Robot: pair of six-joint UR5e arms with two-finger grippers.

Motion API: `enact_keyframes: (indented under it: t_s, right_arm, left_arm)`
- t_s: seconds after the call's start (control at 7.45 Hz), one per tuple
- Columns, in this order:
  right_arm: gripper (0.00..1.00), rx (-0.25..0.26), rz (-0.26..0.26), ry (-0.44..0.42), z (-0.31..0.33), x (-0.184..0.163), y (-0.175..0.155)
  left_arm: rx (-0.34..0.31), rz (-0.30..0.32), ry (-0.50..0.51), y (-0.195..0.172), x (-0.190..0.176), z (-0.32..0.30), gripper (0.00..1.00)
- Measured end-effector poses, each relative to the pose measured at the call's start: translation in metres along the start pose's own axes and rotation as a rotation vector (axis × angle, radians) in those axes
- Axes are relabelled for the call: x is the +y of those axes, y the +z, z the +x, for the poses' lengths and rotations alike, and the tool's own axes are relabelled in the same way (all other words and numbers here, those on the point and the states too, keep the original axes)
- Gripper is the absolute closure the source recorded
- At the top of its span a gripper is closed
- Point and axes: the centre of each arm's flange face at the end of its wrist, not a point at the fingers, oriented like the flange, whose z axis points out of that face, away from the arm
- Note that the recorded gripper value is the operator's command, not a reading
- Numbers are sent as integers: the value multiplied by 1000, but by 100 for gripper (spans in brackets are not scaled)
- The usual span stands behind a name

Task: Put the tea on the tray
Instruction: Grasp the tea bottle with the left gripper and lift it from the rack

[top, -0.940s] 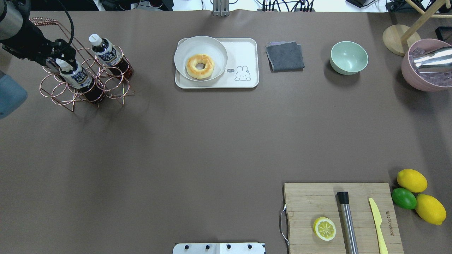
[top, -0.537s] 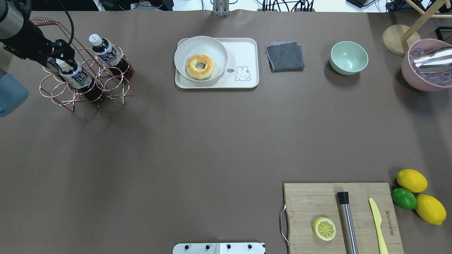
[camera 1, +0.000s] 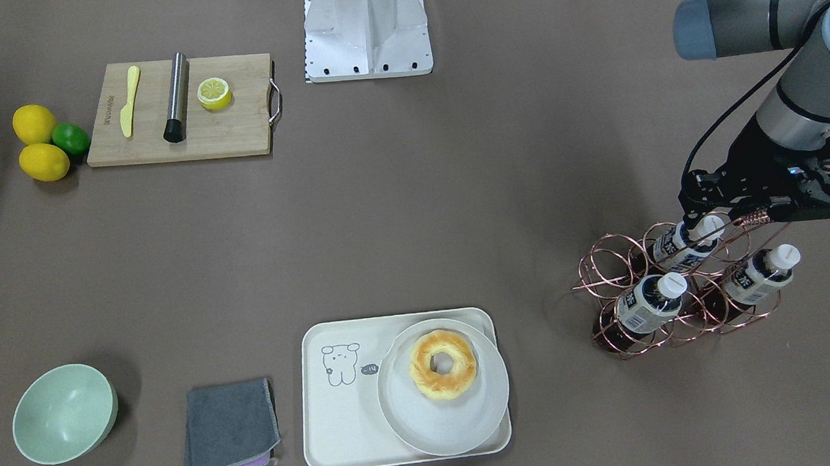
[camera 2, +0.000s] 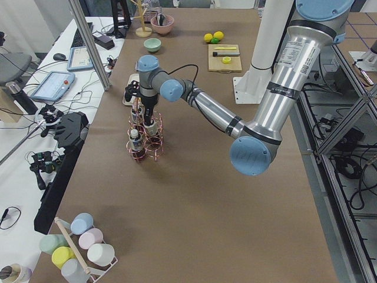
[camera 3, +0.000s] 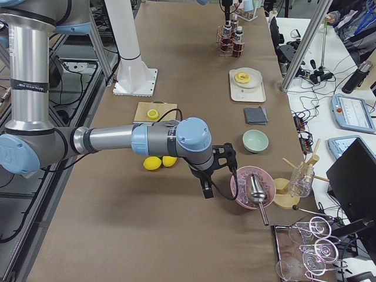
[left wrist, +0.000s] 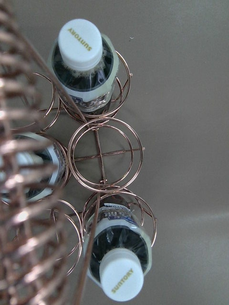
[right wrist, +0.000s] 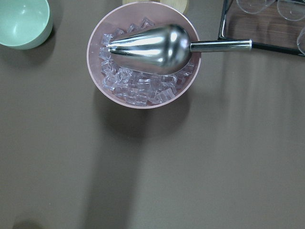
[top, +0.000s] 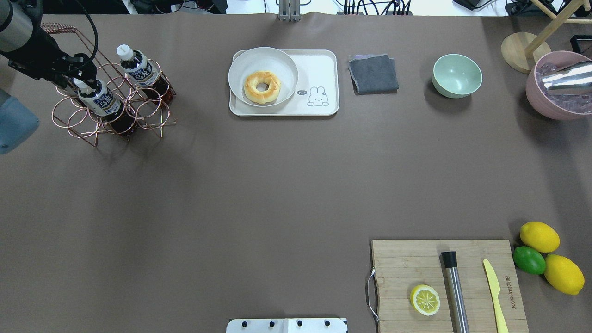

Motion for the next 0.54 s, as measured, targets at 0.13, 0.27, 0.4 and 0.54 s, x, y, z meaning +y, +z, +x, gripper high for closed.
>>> enact_keyframes:
  t_s: [0.13,0.27,0.4,0.54]
  right_arm:
    - [0,0,0,0,0,0,0]
    - [0,0,1,0,0,0,0]
    - [0,1,1,0,0,0,-1]
    - [0,0,1,0,0,0,0]
  left_arm:
    - [1,1,0,2,-1,0,53]
    - [2,1,-1,3,-1,0,75]
    - [2,0,-2,4,-2,0,90]
    - [4,2,-1,3,-3,1,100]
